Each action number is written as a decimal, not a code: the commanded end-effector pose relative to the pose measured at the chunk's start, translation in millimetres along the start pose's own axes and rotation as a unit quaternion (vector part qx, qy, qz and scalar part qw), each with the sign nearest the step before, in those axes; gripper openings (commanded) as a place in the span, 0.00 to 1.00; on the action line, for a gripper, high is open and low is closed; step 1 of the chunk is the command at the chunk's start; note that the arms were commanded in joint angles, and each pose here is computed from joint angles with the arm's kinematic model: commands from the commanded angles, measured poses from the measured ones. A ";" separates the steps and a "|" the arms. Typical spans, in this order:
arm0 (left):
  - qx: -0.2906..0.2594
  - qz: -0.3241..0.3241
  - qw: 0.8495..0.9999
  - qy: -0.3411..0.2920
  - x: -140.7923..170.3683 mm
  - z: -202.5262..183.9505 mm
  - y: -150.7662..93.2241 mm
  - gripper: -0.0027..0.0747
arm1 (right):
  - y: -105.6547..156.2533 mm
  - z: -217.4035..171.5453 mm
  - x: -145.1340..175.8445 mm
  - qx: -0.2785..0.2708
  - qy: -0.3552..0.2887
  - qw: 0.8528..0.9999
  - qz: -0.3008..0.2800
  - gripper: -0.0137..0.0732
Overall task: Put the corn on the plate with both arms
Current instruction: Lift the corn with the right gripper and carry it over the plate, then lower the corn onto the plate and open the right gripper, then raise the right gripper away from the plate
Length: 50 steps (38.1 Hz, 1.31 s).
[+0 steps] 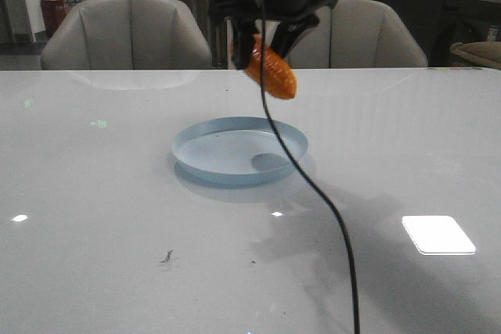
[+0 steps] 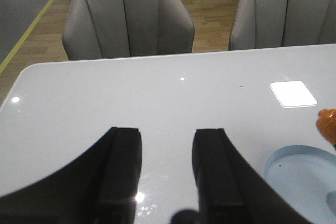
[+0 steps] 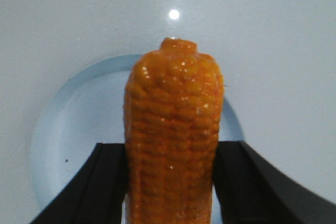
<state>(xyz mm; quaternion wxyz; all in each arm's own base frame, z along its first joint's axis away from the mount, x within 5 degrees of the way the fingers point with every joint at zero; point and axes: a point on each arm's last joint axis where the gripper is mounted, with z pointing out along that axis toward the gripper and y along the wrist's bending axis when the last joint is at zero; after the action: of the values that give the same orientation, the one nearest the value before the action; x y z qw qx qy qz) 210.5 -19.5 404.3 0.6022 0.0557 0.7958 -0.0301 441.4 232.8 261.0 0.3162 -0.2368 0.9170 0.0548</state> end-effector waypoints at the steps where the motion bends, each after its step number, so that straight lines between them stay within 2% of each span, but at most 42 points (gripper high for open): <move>1: -0.006 -0.008 0.998 -0.066 -18.7 -10.0 1.3 0.44 | 9.7 -23.2 -20.6 -0.005 -0.068 0.998 -0.014 0.39; 11: -0.006 -0.008 0.998 -0.065 -18.5 -9.9 1.3 0.44 | 17.7 17.9 -5.1 -0.009 -0.030 0.999 -0.021 0.39; 22: -0.005 -0.008 0.998 -0.059 -17.3 -9.8 1.1 0.44 | 18.7 30.9 -4.0 -0.010 -0.043 0.999 -0.021 0.42; 25: -0.005 -0.008 0.998 -0.059 -17.3 -9.8 1.1 0.44 | 18.7 30.9 -4.1 -0.010 -0.043 0.999 -0.021 0.50; 31: -0.005 -0.008 0.998 -0.059 -17.3 -9.8 1.1 0.44 | 18.7 30.8 -4.3 -0.010 -0.044 0.999 -0.021 0.78; 33: -0.005 -0.008 0.998 -0.059 -17.3 -9.8 1.1 0.44 | 18.7 30.8 -4.3 -0.010 -0.044 0.999 -0.021 0.83; 35: -0.005 -0.008 0.998 -0.059 -17.3 -9.8 1.1 0.44 | 18.5 27.9 -5.5 -0.010 -0.047 0.999 -0.021 0.86; 41: -0.005 -0.008 0.998 -0.059 -17.3 -9.8 1.1 0.44 | 16.9 11.3 -11.9 -0.007 -0.058 0.998 -0.023 0.85; 46: -0.005 -0.008 0.998 -0.059 -17.3 -9.8 1.1 0.44 | 11.8 -20.9 -21.8 0.000 -0.077 0.997 -0.023 0.85; 50: -0.005 -0.008 0.998 -0.059 -17.3 -9.8 1.1 0.44 | -2.0 -59.8 -31.2 0.009 -0.102 0.995 -0.012 0.85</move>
<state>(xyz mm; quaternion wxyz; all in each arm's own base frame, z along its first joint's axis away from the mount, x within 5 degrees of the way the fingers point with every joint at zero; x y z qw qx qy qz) 210.4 -19.6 404.0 0.6009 0.0555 0.7968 -0.0309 442.5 249.8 240.0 0.3144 -0.2544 0.9128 0.0559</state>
